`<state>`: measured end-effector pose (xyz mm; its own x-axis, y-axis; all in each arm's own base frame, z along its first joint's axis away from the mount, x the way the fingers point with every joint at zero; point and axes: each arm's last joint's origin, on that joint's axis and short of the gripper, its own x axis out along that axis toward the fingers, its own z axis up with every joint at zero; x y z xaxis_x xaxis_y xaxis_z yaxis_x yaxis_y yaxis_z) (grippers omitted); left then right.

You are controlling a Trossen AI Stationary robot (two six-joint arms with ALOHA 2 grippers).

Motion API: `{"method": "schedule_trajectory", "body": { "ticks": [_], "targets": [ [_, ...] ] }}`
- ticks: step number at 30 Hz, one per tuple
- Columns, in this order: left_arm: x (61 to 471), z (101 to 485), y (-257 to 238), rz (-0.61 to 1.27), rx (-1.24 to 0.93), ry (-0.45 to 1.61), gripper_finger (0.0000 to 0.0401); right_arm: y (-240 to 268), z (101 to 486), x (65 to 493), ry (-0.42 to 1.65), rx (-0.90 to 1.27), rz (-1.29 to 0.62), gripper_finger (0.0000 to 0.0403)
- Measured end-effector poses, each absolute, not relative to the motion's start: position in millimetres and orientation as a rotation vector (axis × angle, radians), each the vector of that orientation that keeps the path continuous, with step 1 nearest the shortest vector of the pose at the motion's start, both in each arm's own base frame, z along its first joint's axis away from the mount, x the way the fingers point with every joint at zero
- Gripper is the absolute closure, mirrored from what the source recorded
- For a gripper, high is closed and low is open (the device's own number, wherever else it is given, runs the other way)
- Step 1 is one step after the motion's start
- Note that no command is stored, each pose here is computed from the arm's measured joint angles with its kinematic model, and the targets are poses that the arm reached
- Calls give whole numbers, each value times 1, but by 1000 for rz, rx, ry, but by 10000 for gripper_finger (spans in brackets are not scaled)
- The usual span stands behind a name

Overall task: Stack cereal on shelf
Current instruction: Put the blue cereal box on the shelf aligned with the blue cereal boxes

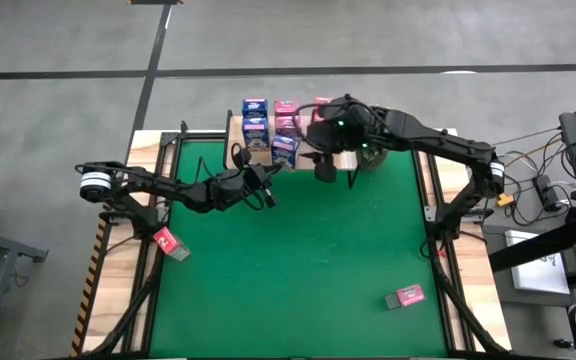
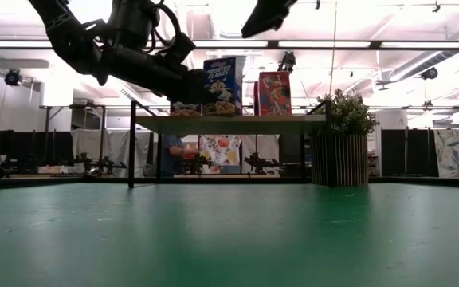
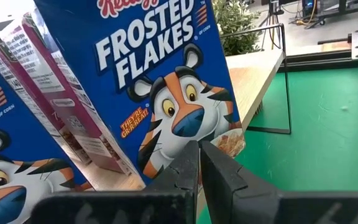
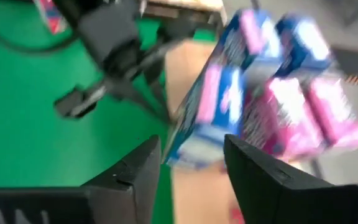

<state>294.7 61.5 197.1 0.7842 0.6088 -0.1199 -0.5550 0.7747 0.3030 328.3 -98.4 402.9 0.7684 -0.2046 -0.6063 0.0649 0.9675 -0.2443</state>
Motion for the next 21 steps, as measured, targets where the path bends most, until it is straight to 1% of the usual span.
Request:
{"method": "schedule_trajectory", "body": {
  "ticks": [3, 7, 11, 14, 16, 21],
  "targets": [
    [295, 197, 61, 635, 259, 217, 401, -98, 390, 327, 756, -169, -135, 262],
    [295, 197, 61, 634, 253, 215, 401, -102, 361, 337, 822, -145, -145, 310],
    [295, 197, 61, 626, 241, 210, 401, -107, 342, 345, 825, -203, -217, 356],
    [295, 197, 59, 620, 241, 209, 401, -109, 337, 349, 824, -230, -223, 382],
    [295, 197, 56, 610, 242, 212, 401, -109, 337, 352, 802, -237, -227, 391],
    [296, 201, 46, 577, 244, 201, 401, -110, 340, 355, 771, -268, -224, 394]
  ]
}}
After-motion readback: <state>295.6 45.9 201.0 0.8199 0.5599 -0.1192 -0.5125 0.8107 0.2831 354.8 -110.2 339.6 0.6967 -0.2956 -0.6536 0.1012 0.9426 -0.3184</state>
